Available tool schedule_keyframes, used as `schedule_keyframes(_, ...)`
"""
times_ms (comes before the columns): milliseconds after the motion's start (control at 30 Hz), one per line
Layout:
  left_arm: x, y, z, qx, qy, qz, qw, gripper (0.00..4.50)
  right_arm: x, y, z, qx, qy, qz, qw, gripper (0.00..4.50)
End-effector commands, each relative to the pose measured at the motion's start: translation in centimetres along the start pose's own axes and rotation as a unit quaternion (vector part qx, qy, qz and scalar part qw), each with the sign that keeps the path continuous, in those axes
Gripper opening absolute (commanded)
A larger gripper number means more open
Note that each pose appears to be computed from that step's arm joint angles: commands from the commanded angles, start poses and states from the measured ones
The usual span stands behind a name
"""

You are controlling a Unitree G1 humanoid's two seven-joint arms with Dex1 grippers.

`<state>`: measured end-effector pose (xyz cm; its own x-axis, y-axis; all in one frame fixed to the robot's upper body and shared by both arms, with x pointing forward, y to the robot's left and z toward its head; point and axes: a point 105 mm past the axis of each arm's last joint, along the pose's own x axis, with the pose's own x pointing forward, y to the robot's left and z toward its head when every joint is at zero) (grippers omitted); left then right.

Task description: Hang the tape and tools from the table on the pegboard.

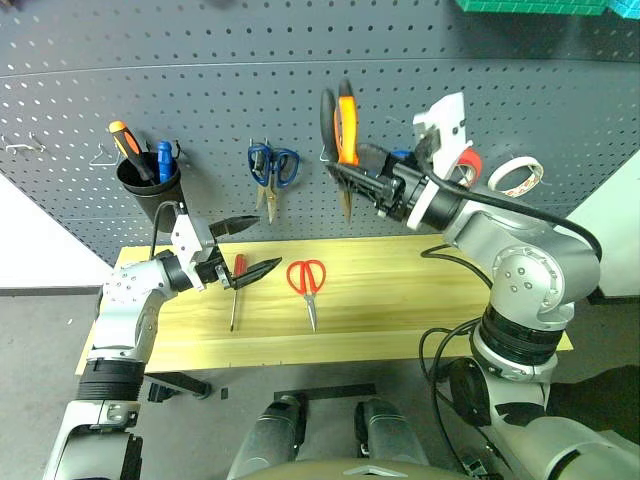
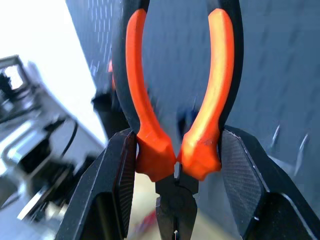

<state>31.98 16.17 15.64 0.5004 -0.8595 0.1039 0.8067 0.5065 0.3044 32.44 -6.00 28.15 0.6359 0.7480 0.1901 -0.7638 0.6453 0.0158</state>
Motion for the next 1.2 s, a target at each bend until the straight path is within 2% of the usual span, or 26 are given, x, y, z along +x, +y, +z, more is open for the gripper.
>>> schedule_keyframes(33,-0.2,1.3,1.9,0.013,-0.035,0.016,0.999,4.5,1.8,-0.6,2.6,-0.026,-0.068,-0.038,0.997,2.11)
schedule_keyframes(167,-0.7,2.2,2.4,0.009,-0.042,0.024,0.999,4.5,4.8,-1.8,2.8,-0.04,-0.086,-0.092,0.991,2.11)
schedule_keyframes(400,-1.3,2.6,4.1,-0.004,-0.049,0.021,0.999,4.5,8.6,-3.7,1.6,-0.076,-0.074,-0.144,0.984,2.11)
schedule_keyframes(667,-2.7,3.1,5.9,-0.039,-0.063,0.047,0.996,4.5,10.5,-5.2,0.9,-0.07,-0.073,-0.177,0.979,2.11)
schedule_keyframes(900,-3.7,3.6,7.0,-0.035,-0.064,0.07,0.995,4.5,11.9,-4.4,0.7,-0.078,-0.079,-0.171,0.979,2.11)
schedule_keyframes(1200,-3.9,3.7,7.5,-0.02,-0.062,0.082,0.995,4.5,12.7,-4.7,-1.7,-0.075,-0.062,-0.18,0.979,2.11)
